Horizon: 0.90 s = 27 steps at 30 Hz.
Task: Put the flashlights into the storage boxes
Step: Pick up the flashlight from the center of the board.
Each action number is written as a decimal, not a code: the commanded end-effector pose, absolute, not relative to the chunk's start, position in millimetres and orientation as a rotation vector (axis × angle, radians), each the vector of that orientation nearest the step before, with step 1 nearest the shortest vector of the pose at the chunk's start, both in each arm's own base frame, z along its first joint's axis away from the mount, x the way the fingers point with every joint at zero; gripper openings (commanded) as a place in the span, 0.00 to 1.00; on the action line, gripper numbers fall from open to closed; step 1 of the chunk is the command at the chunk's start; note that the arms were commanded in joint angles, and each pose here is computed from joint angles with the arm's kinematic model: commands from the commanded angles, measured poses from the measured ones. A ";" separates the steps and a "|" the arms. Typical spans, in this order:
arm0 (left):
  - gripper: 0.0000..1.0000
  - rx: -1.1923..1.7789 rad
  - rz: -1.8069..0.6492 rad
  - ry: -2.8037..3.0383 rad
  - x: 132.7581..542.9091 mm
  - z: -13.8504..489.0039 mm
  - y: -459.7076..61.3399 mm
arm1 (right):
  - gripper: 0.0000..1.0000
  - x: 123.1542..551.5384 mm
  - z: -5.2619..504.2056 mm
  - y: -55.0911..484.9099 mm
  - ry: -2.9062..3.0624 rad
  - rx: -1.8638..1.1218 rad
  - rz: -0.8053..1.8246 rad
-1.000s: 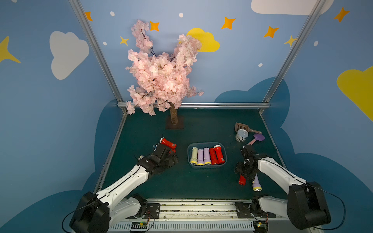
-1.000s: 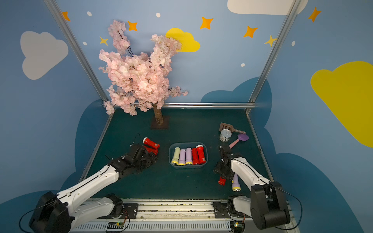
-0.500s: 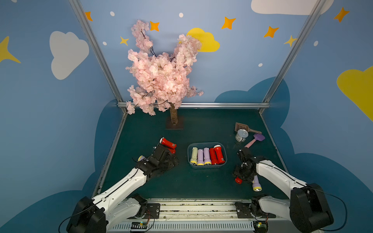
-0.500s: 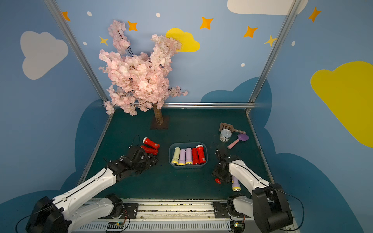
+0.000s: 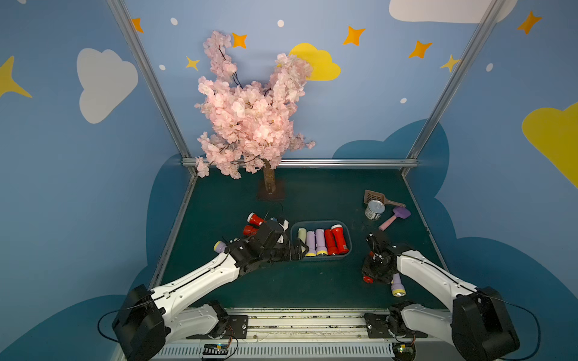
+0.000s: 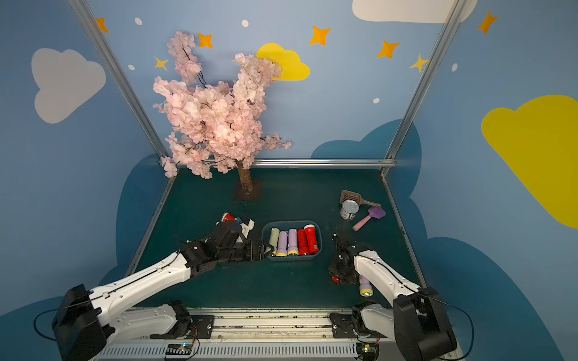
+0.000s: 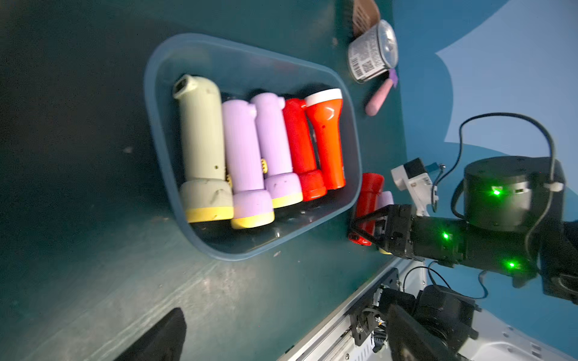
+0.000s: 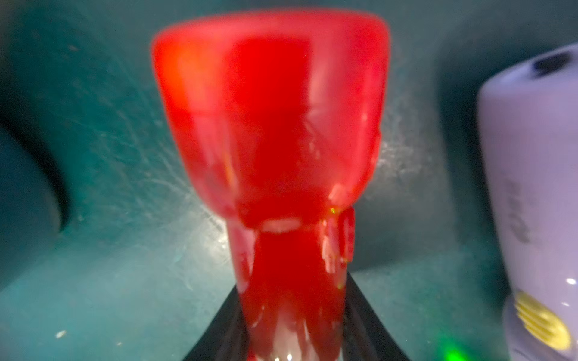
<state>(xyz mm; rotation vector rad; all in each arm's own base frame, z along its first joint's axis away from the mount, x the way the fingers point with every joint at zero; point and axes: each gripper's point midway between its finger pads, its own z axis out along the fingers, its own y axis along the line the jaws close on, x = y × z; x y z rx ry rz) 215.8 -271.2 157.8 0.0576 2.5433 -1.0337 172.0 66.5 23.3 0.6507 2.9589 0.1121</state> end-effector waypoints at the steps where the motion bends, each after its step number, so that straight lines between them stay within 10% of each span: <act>1: 0.99 0.193 -1.158 2.482 211.9 177.5 -291.6 | 0.42 166.8 26.8 59.8 2.945 0.655 0.071; 27: 0.99 -0.219 -0.862 2.498 230.4 153.4 -199.7 | 0.40 216.2 130.1 112.8 2.792 0.344 0.167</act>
